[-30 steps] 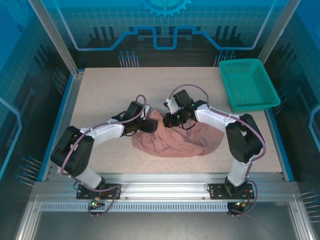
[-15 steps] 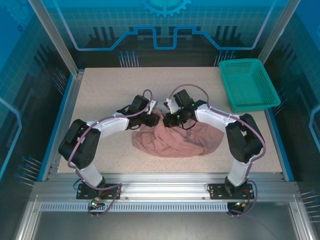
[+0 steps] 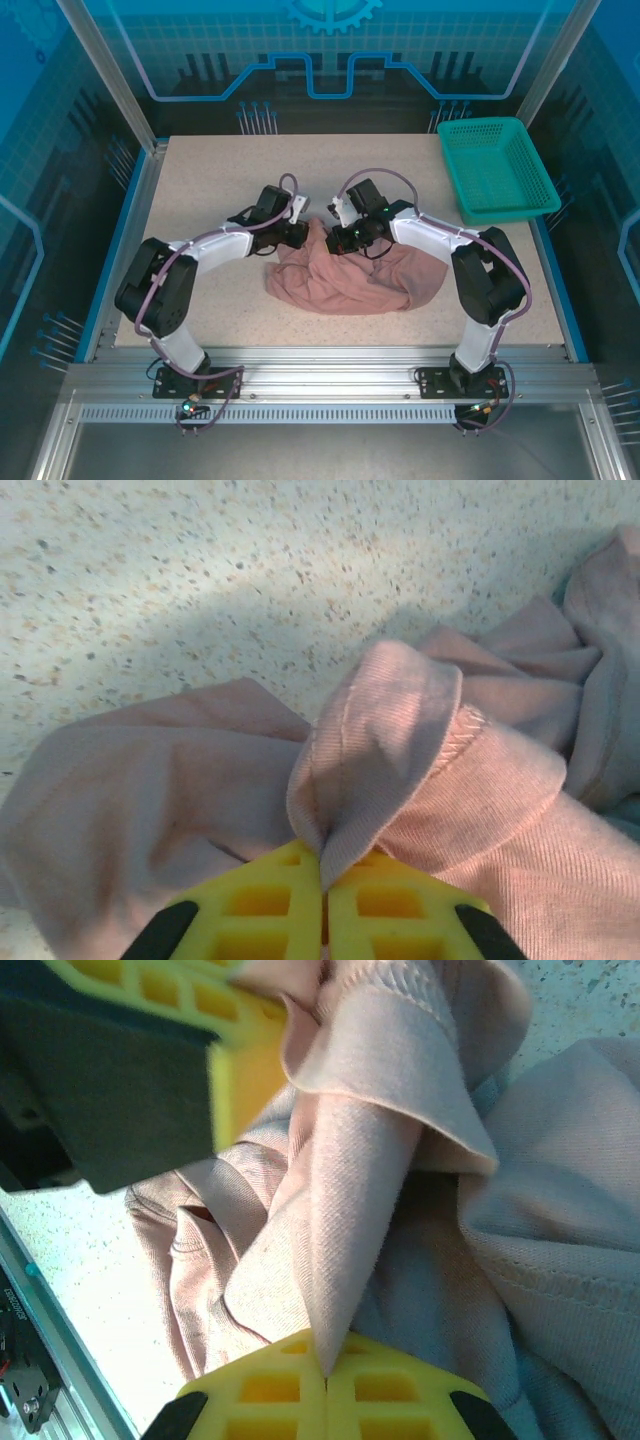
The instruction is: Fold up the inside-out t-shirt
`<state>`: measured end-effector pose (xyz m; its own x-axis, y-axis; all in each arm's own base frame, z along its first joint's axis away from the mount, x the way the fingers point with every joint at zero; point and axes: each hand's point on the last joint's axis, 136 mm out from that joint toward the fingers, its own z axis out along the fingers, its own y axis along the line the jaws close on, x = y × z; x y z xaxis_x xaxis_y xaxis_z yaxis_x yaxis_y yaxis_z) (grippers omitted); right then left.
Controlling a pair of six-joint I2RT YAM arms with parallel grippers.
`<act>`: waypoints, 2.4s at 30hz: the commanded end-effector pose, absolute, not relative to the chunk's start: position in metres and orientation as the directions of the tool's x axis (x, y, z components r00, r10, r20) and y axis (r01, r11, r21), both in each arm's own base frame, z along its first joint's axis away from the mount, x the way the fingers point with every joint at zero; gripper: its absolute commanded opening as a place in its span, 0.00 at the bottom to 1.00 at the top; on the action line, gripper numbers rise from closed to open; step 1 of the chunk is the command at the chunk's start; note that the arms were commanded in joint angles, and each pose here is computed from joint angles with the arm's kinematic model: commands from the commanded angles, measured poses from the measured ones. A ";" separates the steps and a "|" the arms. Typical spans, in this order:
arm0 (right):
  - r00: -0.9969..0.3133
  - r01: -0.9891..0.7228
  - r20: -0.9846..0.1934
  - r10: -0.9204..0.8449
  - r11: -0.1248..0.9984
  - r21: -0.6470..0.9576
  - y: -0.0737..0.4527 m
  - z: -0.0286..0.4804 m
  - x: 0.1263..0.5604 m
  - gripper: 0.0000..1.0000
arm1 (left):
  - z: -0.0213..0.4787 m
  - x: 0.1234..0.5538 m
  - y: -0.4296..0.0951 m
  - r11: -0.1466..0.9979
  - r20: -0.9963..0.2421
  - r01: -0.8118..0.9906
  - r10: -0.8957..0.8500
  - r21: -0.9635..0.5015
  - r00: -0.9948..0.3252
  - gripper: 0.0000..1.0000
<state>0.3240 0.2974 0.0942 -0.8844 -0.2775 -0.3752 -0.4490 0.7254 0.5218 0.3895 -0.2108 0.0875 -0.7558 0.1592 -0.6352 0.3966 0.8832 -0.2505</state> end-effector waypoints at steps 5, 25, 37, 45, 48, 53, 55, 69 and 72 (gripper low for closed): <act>-0.886 -0.445 -0.367 -0.282 0.738 0.508 0.290 0.096 0.327 0.00 | 0.136 0.388 -0.210 0.849 -0.708 0.417 0.075 -0.324 -0.702 0.00; -0.888 -0.175 -0.446 -0.108 0.978 0.111 0.130 0.110 0.365 0.59 | 0.217 0.339 -0.125 0.919 -0.774 0.141 -0.220 -0.369 -0.594 0.00; -0.929 -0.212 -0.330 -0.166 0.971 0.107 0.164 0.037 0.412 0.50 | 0.212 0.336 -0.124 0.917 -0.765 0.130 -0.229 -0.377 -0.603 0.00; -0.822 -0.199 -0.557 -0.118 0.976 0.088 0.145 0.129 0.439 0.00 | 0.233 0.351 -0.091 0.917 -0.786 -0.015 -0.350 -0.398 -0.510 0.00; -0.711 -0.196 -0.701 -0.061 0.974 0.114 0.132 0.204 0.446 0.00 | 0.265 0.362 -0.070 0.887 -0.796 -0.058 -0.439 -0.459 -0.416 0.00; -0.492 -0.229 -0.868 0.068 0.952 0.205 0.112 0.316 0.433 0.00 | 0.339 0.367 -0.037 0.861 -0.827 -0.070 -0.505 -0.504 -0.247 0.00; -0.425 -0.254 -0.898 0.110 0.938 0.235 0.106 0.345 0.419 0.00 | 0.368 0.360 -0.029 0.862 -0.845 -0.051 -0.504 -0.504 -0.180 0.00; -0.770 0.083 -0.584 0.257 0.948 0.307 0.065 0.149 0.300 0.31 | 0.262 0.302 -0.044 0.856 -0.772 -0.055 -0.490 -0.515 -0.405 0.00; -0.805 0.081 -0.536 0.254 0.943 0.324 0.073 0.129 0.291 0.42 | 0.250 0.301 -0.053 0.835 -0.735 -0.046 -0.507 -0.549 -0.450 0.00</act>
<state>0.2937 0.0711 0.1298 -0.8058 0.2078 -0.5545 0.0457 0.9554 0.2916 0.3039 -0.0456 0.2445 -0.4433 -0.4776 -0.7585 -0.0767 0.8633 -0.4988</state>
